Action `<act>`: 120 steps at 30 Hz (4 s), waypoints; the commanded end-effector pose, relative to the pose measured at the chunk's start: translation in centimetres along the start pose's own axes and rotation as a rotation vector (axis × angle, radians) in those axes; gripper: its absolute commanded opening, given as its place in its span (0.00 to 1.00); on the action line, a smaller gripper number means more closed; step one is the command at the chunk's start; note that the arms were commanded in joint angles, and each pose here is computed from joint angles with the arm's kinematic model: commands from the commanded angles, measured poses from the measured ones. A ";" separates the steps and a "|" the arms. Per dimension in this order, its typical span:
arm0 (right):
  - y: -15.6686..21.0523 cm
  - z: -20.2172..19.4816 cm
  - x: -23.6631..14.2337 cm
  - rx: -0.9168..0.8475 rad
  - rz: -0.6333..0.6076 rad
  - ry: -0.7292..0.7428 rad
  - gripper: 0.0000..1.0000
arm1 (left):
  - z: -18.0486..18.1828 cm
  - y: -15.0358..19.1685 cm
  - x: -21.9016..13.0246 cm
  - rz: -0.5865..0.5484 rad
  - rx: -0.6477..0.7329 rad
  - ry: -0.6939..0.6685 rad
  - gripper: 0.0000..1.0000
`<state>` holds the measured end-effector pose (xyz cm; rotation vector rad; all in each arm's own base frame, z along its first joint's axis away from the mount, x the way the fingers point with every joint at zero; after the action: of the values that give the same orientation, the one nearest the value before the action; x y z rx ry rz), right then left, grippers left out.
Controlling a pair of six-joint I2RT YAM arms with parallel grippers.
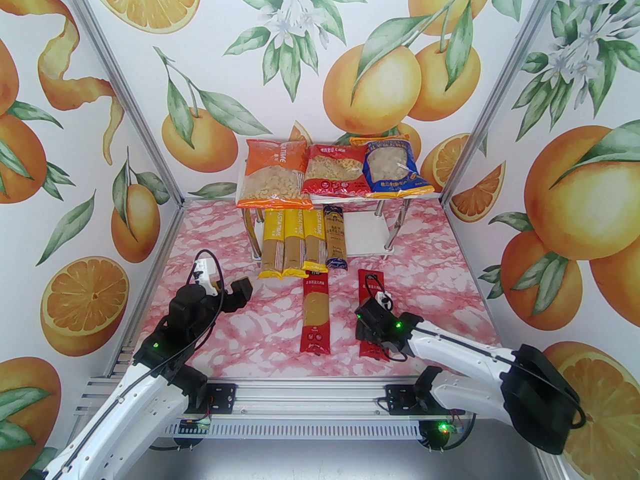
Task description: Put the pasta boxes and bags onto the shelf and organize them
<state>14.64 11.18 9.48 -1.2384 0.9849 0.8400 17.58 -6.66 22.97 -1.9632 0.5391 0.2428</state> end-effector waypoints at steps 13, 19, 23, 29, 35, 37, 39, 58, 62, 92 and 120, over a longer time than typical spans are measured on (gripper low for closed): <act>0.3 0.9 -1.8 -0.055 0.057 -0.055 0.19 | -0.9 -1.1 1.6 -0.011 -0.014 0.072 0.92; -1.0 1.0 -4.0 -0.096 0.014 -0.044 0.00 | -1.1 -1.1 2.3 -0.010 -0.028 0.094 0.92; -2.3 1.3 -6.0 -0.112 -0.036 -0.044 0.00 | -1.2 -1.2 2.4 -0.010 -0.030 0.106 0.92; -5.3 2.2 -9.8 -0.126 -0.147 -0.081 0.00 | -1.2 -1.3 2.3 -0.019 -0.031 0.115 0.92; -8.6 3.0 -12.9 -0.130 -0.224 -0.109 0.00 | -1.2 -1.4 2.1 -0.028 -0.029 0.114 0.92; -9.5 3.2 -13.7 -0.137 -0.242 -0.115 0.00 | -1.1 -1.5 2.0 -0.033 -0.030 0.112 0.92; -10.5 3.4 -13.9 -0.142 -0.257 -0.113 0.00 | -1.1 -1.5 1.9 -0.034 -0.029 0.112 0.92; -23.6 6.8 -6.0 -0.152 -0.281 -0.075 0.00 | -0.8 -1.6 1.9 -0.022 -0.027 0.086 0.92; -25.2 7.8 -4.5 -0.160 -0.281 -0.066 0.00 | -0.5 -1.5 1.8 -0.021 -0.025 0.070 0.92; -26.7 7.9 0.6 -0.158 -0.188 -0.017 0.49 | 0.0 -1.5 1.2 -0.017 -0.029 0.039 0.92; -24.0 5.2 -5.6 -0.110 -0.340 -0.082 0.85 | 0.9 -0.5 1.5 0.025 -0.015 -0.011 0.94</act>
<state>36.42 13.21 21.75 -1.4251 0.7096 0.7425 19.20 -6.42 22.60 -1.9962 0.5691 0.2459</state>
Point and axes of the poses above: each hand's point on the last joint's axis, 136 mm out from that joint toward the fingers, its own x axis out along the fingers, its own z axis along the line the jaws close on, y = z × x, the point moved 9 cm from there along -x, back along the fingers, and after that the axes turned 2 degrees about -x, right-handed, at the moved point
